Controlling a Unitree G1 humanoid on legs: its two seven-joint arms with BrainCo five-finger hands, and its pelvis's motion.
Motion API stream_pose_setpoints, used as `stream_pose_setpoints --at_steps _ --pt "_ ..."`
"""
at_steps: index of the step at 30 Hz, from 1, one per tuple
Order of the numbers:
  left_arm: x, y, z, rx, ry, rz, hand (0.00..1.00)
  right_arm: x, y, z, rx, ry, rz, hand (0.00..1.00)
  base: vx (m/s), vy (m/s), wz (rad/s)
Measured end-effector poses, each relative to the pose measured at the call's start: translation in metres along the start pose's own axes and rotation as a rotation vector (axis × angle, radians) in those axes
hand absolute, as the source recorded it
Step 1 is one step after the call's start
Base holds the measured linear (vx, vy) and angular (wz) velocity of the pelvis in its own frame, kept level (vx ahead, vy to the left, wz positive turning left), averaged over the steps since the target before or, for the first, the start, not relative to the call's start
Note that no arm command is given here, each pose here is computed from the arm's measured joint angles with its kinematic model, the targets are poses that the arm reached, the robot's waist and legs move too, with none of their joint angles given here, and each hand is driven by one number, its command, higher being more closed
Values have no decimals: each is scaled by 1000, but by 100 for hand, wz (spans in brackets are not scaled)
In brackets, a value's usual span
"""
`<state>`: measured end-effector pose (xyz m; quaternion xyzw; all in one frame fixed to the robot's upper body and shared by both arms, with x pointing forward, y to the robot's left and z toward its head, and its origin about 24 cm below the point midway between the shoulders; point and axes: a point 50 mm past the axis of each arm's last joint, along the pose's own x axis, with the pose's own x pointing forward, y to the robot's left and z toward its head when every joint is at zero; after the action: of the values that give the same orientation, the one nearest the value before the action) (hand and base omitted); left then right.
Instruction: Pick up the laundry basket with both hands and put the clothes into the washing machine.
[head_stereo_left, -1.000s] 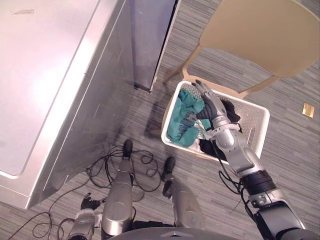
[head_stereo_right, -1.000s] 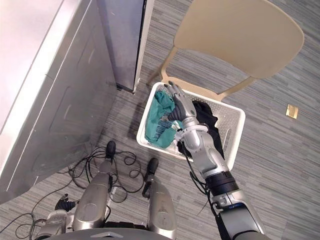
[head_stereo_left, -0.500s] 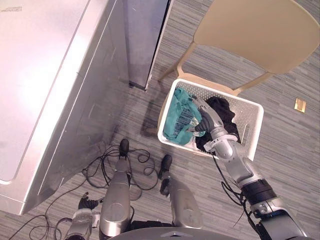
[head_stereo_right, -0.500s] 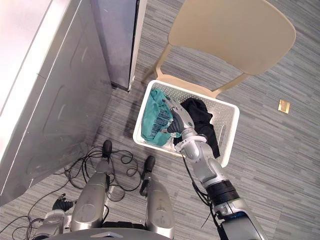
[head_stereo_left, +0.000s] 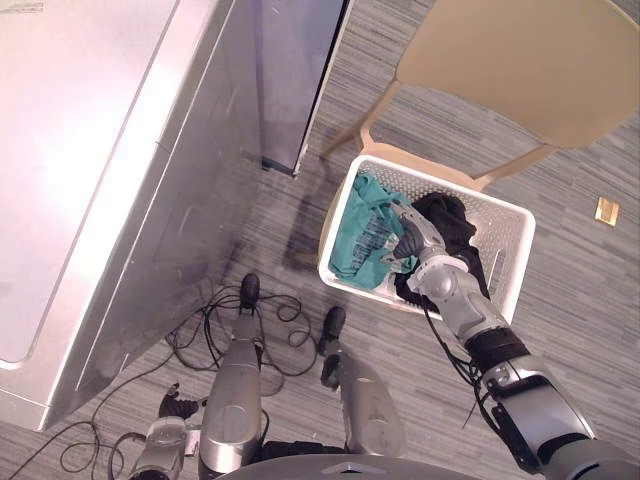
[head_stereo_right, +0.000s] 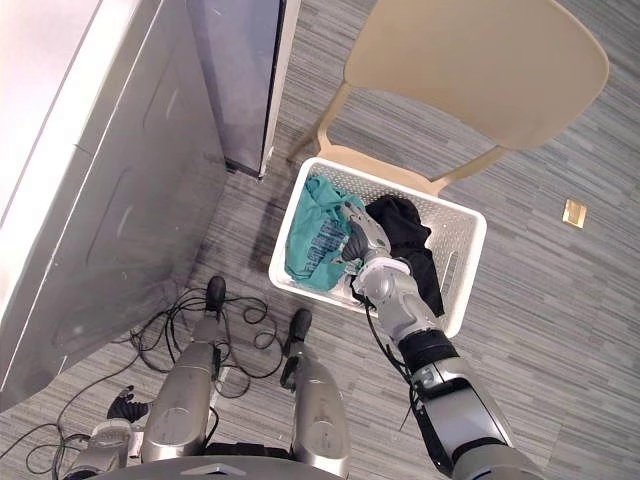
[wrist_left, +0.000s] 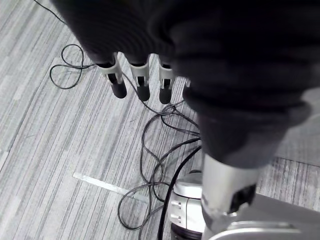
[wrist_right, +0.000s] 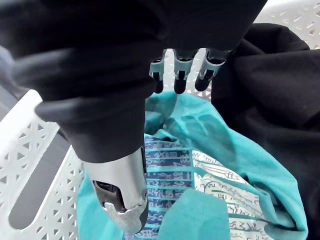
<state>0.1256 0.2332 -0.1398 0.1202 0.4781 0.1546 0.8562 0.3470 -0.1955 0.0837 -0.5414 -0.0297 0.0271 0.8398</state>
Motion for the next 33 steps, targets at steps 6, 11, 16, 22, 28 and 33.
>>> stream_pose_setpoints --at_steps 6,11,16,22,28,33 --pt "0 -6 4 -25 -11 -19 0 15 -14 0 16 43 -41 0 18 -18 4" --pt "0 -12 10 -40 -24 -31 0 26 -29 4 31 56 -86 0 4 -20 7" --pt "1 -17 17 -56 -40 -40 0 34 -38 0 22 93 -91 0 -16 -25 8" --pt "1 -24 26 -100 -50 -39 0 41 -54 -11 17 161 -128 0 -33 -4 2" --pt "0 -36 44 -169 -90 -65 0 41 -62 -16 3 173 -151 100 -2 0 1" --pt "-1 -40 48 -181 -96 -74 0 41 -62 -17 -18 180 -151 100 0 0 0"
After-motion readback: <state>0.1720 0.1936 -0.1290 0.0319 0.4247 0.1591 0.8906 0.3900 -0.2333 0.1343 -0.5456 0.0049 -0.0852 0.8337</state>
